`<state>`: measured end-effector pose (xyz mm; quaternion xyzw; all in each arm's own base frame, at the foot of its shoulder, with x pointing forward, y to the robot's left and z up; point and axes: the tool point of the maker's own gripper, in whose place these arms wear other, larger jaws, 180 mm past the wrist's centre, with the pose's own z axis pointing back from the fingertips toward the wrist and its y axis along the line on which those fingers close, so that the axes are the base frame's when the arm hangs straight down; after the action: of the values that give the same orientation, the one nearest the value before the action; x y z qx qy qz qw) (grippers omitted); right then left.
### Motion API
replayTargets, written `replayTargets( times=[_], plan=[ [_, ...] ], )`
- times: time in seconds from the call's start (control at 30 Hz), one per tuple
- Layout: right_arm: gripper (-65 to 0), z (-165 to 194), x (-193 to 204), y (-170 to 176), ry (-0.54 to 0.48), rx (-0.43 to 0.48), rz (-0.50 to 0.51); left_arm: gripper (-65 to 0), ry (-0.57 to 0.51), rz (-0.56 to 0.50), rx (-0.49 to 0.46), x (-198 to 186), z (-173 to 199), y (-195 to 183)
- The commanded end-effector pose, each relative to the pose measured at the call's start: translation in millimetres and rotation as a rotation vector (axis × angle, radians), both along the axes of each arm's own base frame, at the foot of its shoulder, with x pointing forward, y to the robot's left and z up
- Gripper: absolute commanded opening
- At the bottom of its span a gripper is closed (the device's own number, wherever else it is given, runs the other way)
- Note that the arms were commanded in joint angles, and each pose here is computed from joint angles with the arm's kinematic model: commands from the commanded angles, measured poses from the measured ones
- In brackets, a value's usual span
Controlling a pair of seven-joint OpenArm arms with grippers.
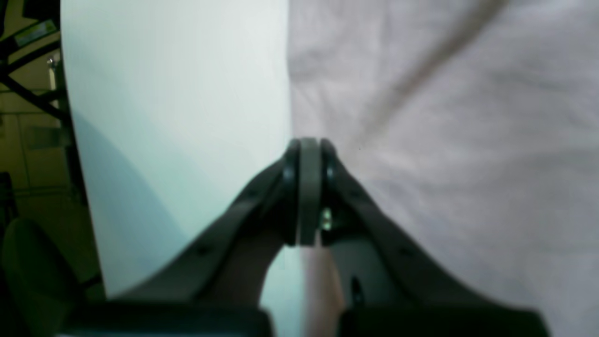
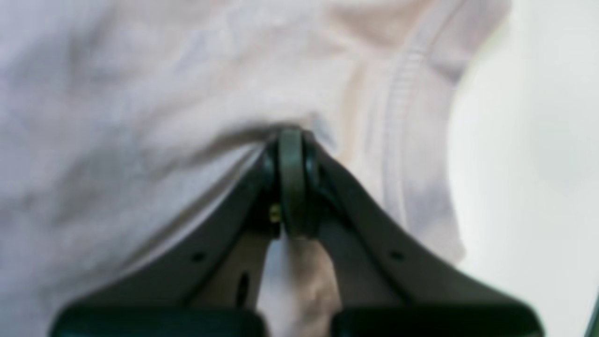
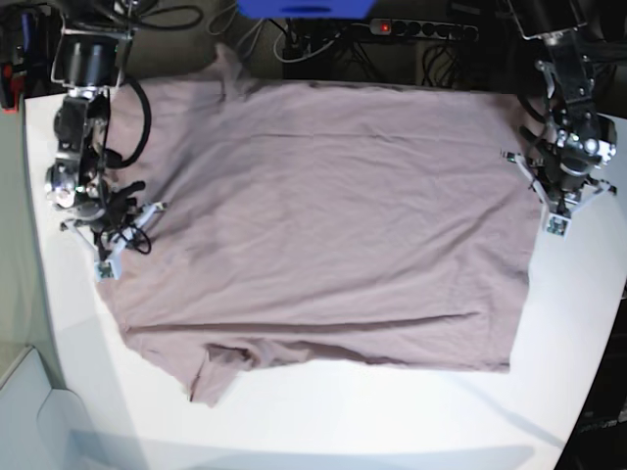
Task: Layout the t-shirt on the table in an organized manner, then fold the t-shirt properly
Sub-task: 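Grasp the shoulder edges with both grippers and pull them apart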
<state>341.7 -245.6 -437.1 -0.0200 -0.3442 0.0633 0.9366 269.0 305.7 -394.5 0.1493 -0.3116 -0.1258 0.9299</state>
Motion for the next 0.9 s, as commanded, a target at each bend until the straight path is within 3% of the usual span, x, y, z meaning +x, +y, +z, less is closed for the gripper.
replayTargets(
  times=[0.0,0.13,0.4,0.7,0.87],
  plan=[
    [-65.0,-23.1,-17.2,-12.2,0.131,-0.049,-0.019,-64.7,-0.01,-0.003,0.01,-1.7,4.2,2.2],
    [-65.0,-21.3,9.3,-30.1,0.117,-0.038,-0.049,-64.7,-0.006,-0.007,0.008,-3.0,2.2,1.1],
    [-65.0,3.3,33.0,-31.3,0.044,-0.05,-0.044,-64.7,0.123,0.043,-0.08,-18.3,-51.1,1.0],
    [-65.0,68.1,30.8,-21.7,-0.149,-0.147,0.02,-64.7,0.087,0.048,-0.177,-6.2,-82.2,-4.1],
    [-65.0,91.2,18.4,-12.1,-0.215,-0.183,0.054,-64.7,0.025,0.043,-0.146,15.2,-56.1,2.6]
  ],
)
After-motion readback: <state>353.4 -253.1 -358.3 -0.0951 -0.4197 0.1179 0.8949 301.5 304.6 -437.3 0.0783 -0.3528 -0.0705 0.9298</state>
